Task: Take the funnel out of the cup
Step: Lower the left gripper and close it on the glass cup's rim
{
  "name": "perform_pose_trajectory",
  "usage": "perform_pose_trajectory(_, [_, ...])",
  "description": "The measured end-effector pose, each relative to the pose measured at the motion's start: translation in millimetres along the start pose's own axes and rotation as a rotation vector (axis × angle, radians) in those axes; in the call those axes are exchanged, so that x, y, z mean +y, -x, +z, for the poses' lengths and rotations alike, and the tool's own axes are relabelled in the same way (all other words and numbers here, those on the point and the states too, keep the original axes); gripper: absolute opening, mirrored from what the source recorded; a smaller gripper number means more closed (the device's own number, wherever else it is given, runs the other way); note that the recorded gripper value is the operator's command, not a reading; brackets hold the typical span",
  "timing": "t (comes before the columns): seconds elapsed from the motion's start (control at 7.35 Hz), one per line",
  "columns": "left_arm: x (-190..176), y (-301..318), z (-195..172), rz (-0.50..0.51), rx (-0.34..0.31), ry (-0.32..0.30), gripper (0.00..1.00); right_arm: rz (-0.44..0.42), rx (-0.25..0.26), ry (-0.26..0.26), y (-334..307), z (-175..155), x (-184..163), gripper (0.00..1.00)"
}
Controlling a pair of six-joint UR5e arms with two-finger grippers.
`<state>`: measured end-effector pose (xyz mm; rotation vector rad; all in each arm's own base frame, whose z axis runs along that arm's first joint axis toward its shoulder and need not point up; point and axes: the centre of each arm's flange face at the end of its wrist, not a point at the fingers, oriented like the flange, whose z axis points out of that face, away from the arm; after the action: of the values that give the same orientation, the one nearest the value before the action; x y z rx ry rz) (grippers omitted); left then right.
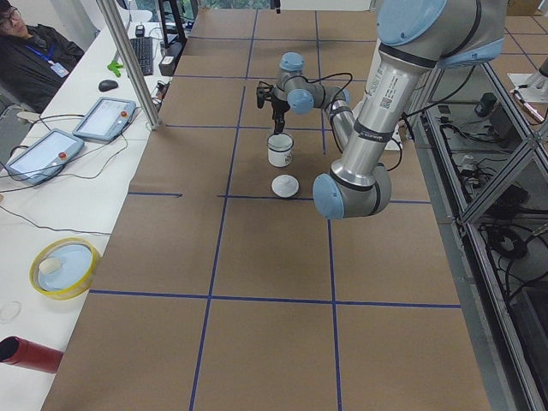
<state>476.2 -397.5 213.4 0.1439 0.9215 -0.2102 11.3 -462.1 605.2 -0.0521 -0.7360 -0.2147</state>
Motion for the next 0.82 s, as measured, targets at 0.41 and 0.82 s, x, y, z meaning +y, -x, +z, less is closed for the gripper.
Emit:
perform_pose_trajectory(0.41, [1, 1, 3, 0.000, -0.007, 0.002, 0.00, 0.000, 0.000, 0.000, 0, 0, 0, 1.00])
perform_pose_trajectory(0.82, [2, 0, -8, 0.003, 0.002, 0.001, 0.00, 0.000, 0.000, 0.000, 0, 0, 0, 1.00])
